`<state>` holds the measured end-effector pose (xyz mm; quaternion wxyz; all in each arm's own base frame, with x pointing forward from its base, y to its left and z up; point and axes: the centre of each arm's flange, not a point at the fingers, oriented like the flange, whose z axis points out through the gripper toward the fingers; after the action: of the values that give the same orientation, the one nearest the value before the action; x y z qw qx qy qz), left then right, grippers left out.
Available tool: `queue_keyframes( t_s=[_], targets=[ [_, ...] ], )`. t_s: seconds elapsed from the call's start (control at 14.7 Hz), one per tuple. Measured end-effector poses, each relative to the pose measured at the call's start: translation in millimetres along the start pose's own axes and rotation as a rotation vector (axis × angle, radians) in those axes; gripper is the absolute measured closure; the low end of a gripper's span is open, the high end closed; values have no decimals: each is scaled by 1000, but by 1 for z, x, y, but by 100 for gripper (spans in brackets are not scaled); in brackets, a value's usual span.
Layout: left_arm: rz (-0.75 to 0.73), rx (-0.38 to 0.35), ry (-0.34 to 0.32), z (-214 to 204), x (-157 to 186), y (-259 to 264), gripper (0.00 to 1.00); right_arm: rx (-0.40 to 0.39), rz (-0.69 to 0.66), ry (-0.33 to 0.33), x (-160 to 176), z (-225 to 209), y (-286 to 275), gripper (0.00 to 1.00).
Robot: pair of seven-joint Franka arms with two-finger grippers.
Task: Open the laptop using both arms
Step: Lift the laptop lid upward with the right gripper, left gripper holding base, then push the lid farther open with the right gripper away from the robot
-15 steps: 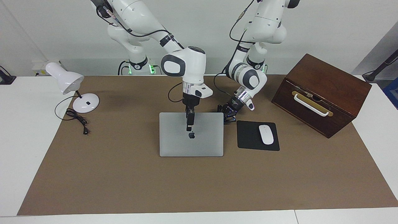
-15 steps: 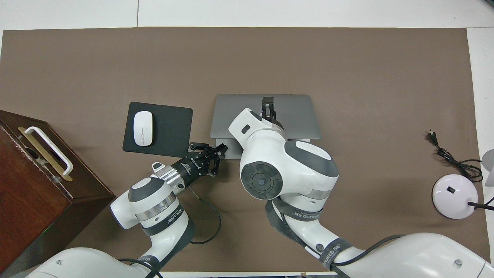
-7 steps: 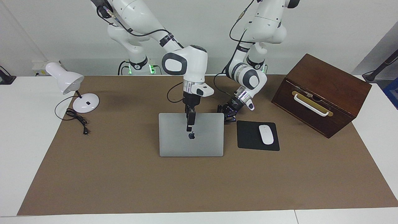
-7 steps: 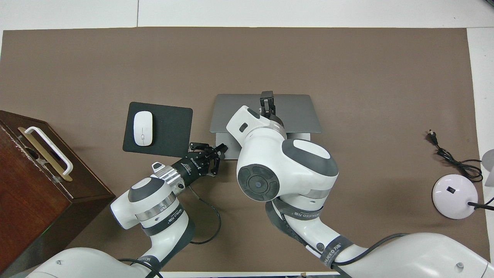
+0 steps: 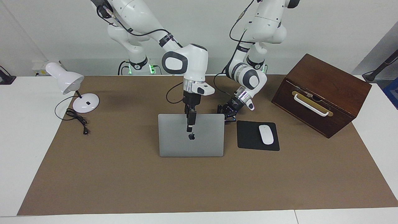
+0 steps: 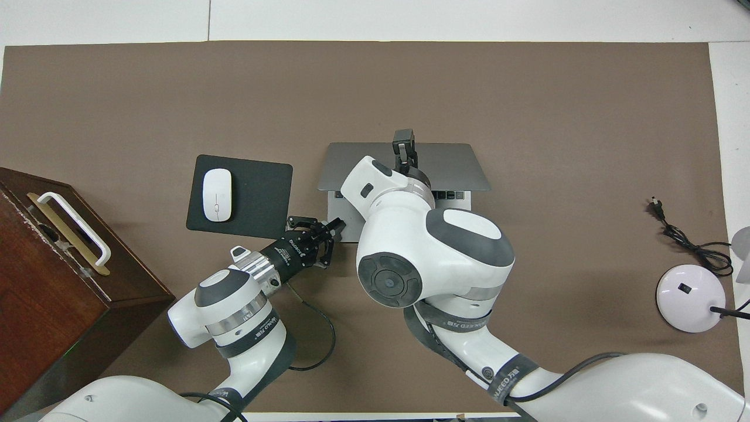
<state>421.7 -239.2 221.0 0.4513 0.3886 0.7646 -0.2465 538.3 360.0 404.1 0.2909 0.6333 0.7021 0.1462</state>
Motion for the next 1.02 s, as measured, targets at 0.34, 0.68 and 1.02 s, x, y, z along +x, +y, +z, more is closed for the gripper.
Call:
queue_keyframes(
  t_s=[0.34,0.68,1.02],
  targets=[
    [6,0,0,0,0,0,99,-31,-19,-20,-1,1,7,10],
    [9,0,0,0,0,0,99,-44,-8,-45,-4,1,20,10],
    [11,0,-1,0,0,0,99,-46,12,-58,-3,-3,33,10]
  ],
)
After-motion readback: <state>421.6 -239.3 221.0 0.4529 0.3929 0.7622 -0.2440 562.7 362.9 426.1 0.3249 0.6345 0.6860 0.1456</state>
